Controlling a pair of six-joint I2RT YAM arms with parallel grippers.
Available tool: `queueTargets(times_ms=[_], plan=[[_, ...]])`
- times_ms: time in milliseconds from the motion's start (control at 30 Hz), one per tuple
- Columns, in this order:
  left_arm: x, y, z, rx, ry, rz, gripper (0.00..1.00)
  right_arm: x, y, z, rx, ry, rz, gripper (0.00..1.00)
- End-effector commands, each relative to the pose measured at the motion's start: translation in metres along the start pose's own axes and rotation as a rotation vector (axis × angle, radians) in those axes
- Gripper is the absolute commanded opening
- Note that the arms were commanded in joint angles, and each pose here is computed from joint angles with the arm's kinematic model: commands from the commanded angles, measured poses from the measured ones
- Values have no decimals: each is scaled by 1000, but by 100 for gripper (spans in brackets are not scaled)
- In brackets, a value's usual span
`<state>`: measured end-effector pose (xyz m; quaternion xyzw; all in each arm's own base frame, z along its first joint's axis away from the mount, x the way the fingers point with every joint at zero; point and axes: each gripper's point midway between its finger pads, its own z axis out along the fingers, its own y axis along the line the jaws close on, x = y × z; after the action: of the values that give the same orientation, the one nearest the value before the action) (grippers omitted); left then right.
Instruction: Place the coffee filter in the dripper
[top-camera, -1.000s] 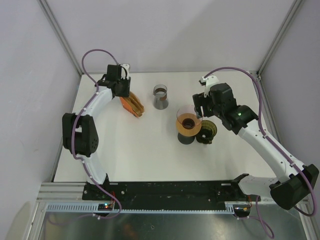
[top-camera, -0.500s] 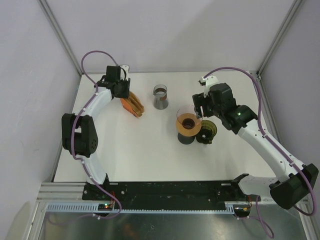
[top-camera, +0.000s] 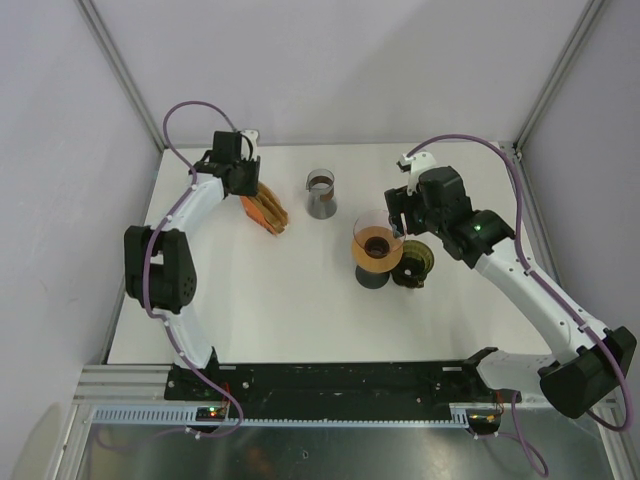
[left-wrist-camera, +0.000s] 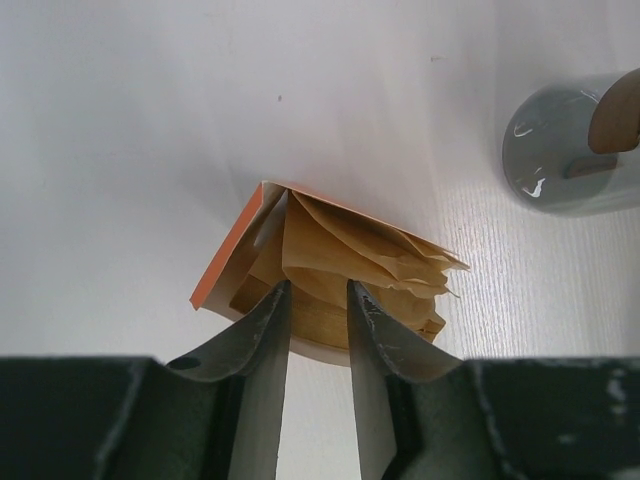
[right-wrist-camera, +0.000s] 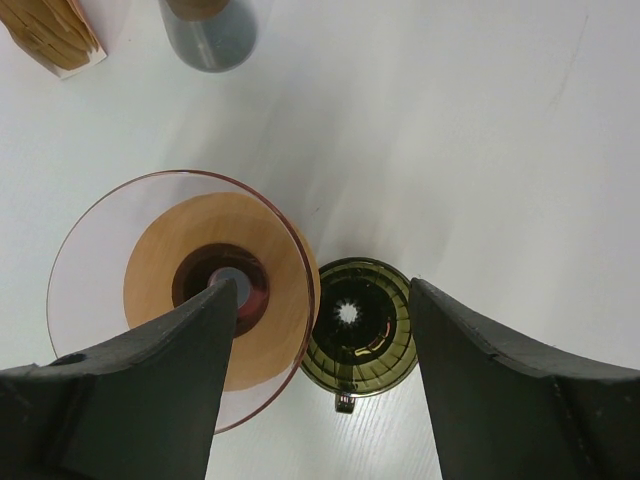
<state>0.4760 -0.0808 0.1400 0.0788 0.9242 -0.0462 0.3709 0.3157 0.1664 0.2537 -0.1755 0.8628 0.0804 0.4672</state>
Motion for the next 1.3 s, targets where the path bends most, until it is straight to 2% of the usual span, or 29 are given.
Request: queueTargets(times_ms=[0,633,767,1067,1267], plan=[[-21,1,-1,10,-56,5,32,0,1,3,-8,0,-17,74],[-27,4,9,-9,-56,5,28,3,3,4,-14,12,-21,74],[-29,3,11,-10,-58,-29,22,4,5,5,-21,16,-23,74],[-33,0,2,5,-74,-36,2,7,7,7,-28,28,-26,74],[-30,-2,1,18,-71,-40,0,8,8,7,-32,32,-27,74]])
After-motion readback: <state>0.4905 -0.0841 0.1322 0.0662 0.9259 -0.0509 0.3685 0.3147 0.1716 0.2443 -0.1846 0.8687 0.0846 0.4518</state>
